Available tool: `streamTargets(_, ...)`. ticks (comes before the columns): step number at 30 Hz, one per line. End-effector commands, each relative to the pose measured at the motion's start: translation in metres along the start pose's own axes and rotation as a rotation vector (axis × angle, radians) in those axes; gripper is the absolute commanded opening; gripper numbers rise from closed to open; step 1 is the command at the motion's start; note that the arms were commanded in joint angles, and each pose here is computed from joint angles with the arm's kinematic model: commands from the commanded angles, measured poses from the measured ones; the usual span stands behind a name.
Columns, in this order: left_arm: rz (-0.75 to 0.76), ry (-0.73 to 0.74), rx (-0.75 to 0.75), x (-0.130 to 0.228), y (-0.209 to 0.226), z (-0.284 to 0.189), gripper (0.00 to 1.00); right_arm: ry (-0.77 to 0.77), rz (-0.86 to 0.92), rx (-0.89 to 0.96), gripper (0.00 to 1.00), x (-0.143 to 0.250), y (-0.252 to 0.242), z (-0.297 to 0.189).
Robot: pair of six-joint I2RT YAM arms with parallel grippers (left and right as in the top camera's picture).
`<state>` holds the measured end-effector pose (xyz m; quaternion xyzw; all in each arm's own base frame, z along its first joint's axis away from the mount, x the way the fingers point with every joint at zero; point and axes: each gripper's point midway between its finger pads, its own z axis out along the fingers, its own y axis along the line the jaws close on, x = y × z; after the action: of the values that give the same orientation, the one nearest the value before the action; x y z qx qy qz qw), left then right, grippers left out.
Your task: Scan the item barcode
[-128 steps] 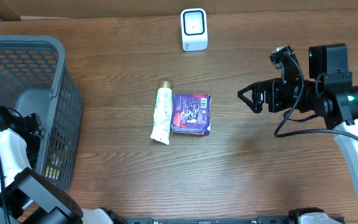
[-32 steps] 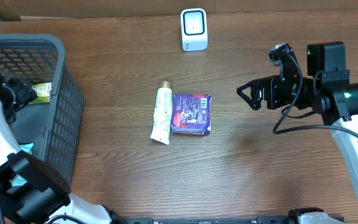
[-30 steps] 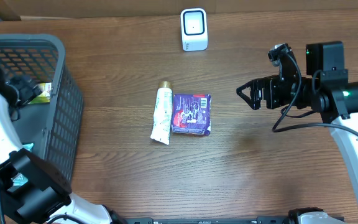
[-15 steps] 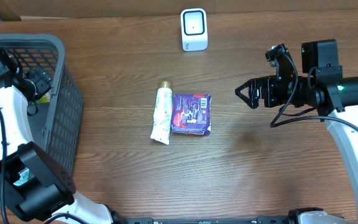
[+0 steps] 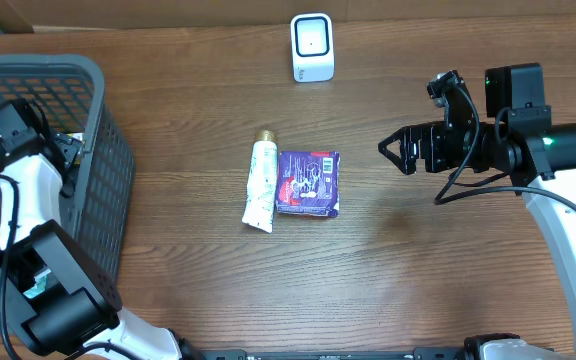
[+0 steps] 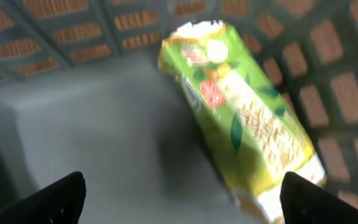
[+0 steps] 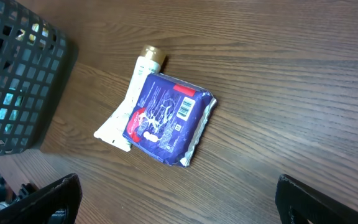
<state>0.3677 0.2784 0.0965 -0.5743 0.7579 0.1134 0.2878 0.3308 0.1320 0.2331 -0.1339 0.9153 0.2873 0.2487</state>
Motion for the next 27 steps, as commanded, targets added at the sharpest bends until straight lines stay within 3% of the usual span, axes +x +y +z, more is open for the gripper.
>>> streamTargets(1, -0.072, -0.05, -0.017, -0.005, 0.005, 0.005, 0.91, 0.001, -0.001, 0.0, 1.0, 0.001, 0.001, 0.001)
streamTargets(8, -0.097, -0.084, 0.019, -0.008, -0.002, 0.014, 0.9, 0.006, 0.002, 0.0, 1.0, 0.002, 0.001, 0.001)
streamTargets(22, -0.074, -0.009, -0.012, 0.029, 0.0, 0.076, 0.89, 0.025, 0.014, 0.001, 1.0, 0.007, 0.001, 0.001)
streamTargets(24, -0.07, 0.001, -0.021, 0.034, 0.002, 0.082, 0.79, 0.025, 0.015, 0.0, 1.0, 0.007, 0.001, 0.001)
streamTargets(27, -0.061, 0.012, -0.029, 0.037, 0.004, 0.083, 0.42, 0.024, 0.014, 0.0, 1.0, 0.007, 0.001, 0.001)
